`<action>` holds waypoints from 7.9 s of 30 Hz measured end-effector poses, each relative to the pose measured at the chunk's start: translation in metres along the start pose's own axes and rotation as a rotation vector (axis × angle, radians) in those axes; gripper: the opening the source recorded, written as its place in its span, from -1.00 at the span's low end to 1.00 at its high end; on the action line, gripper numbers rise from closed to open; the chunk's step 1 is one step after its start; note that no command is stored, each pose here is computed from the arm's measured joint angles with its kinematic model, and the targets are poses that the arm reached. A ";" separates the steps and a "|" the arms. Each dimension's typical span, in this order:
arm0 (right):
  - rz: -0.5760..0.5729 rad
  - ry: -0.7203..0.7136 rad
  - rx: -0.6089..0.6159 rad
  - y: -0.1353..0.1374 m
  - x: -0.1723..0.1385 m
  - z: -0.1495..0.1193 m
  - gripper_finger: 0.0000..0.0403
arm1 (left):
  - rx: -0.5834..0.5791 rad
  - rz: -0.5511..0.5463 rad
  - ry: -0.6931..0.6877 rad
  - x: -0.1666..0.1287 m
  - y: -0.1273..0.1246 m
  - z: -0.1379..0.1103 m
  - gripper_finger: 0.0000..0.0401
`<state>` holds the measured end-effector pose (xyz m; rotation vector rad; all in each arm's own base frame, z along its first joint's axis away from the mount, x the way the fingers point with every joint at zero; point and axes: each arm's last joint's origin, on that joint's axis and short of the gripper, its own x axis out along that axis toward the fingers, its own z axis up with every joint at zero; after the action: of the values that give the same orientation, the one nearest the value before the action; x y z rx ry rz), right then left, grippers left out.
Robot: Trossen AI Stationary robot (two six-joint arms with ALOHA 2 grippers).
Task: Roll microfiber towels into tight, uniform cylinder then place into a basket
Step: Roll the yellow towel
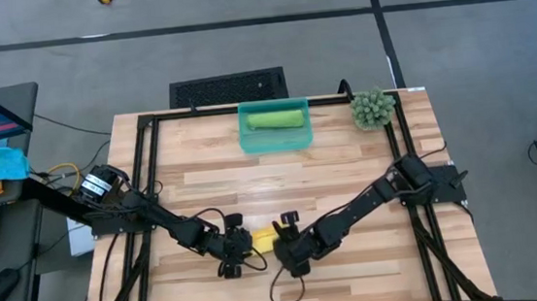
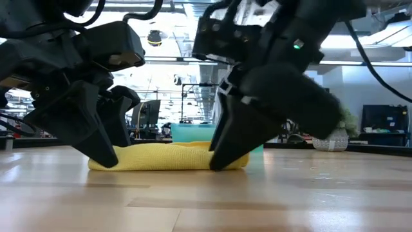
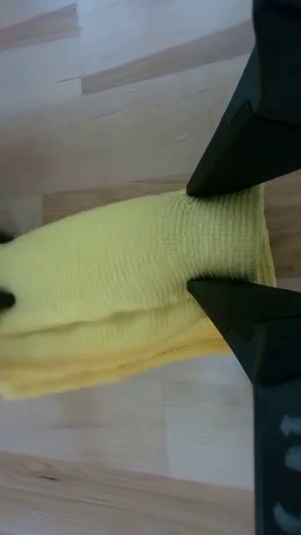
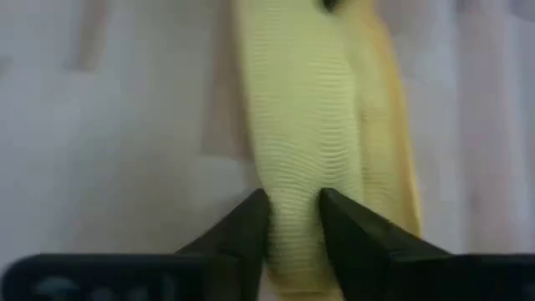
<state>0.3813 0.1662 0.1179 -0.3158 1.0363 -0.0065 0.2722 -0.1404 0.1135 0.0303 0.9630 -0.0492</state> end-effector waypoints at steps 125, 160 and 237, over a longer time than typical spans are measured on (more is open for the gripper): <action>0.497 -0.127 0.463 0.002 -0.001 0.027 -0.55 | -0.793 -0.206 0.365 -0.013 0.029 0.003 -0.87; 0.106 -0.277 0.178 0.028 -0.052 0.026 -0.13 | -0.783 -0.198 0.383 -0.013 0.029 0.000 -0.86; 0.291 -0.101 0.518 -0.023 0.025 0.019 -0.39 | -0.761 -0.210 0.386 -0.013 0.029 0.000 -0.86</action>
<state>0.4134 0.1454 0.1118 0.3030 0.9353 0.0033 0.2669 -0.1110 0.1242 -0.7872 1.3161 0.1365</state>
